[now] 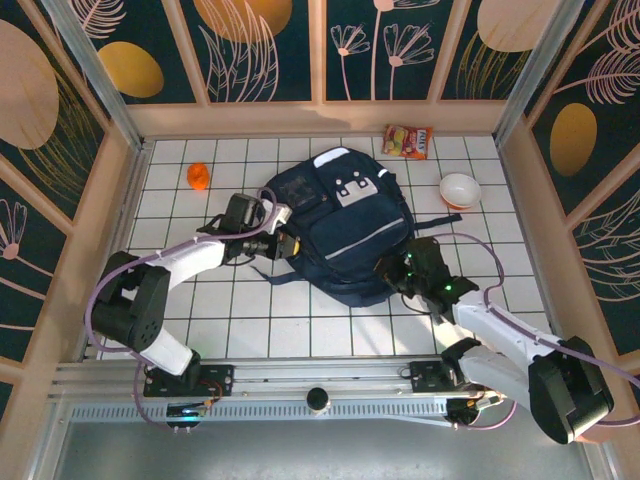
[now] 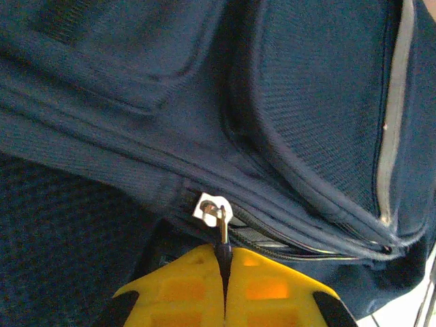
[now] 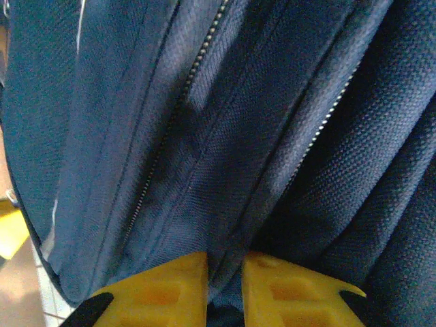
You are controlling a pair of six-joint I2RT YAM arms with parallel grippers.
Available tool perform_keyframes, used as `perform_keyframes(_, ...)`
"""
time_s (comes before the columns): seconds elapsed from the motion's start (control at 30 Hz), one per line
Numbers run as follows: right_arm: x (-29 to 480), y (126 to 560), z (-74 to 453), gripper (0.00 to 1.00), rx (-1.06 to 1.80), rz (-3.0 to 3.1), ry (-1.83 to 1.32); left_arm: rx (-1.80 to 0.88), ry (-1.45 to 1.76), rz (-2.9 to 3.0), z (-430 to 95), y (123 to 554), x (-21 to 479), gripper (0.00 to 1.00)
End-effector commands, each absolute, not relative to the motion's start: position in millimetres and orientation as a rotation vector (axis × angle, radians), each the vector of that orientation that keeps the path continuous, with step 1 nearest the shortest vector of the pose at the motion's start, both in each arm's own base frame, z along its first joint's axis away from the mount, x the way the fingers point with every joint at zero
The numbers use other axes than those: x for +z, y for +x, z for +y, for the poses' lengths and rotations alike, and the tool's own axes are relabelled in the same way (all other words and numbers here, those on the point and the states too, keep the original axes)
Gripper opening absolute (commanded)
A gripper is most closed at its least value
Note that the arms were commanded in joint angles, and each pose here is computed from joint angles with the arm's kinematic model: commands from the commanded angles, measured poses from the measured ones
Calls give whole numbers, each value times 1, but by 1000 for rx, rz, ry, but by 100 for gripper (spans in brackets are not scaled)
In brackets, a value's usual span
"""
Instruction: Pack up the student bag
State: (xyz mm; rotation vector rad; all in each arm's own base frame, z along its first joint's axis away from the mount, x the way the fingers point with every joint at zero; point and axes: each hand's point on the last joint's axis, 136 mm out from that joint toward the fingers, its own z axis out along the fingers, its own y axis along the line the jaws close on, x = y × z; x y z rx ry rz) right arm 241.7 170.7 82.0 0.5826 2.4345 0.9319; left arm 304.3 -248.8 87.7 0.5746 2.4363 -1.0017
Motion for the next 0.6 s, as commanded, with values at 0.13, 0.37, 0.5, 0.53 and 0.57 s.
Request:
perform_keyframes(0.13,97,261,186,17,1017,2265,674,-1129,944,2401,-306,251,92,0)
perform_keyframes(0.37,112,275,191,16,1080,2171,702,-1206,1217,2337,-328,206,102,0)
perform_keyframes(0.5,126,285,204,15,1104,2171,637,-1139,1334,2320,-340,198,96,0)
perform_keyframes(0.53,128,286,206,16,1101,2179,618,-1115,1323,2338,-340,202,93,0)
perform_keyframes(0.57,131,287,208,17,1095,2187,600,-1084,1307,2350,-339,206,91,0)
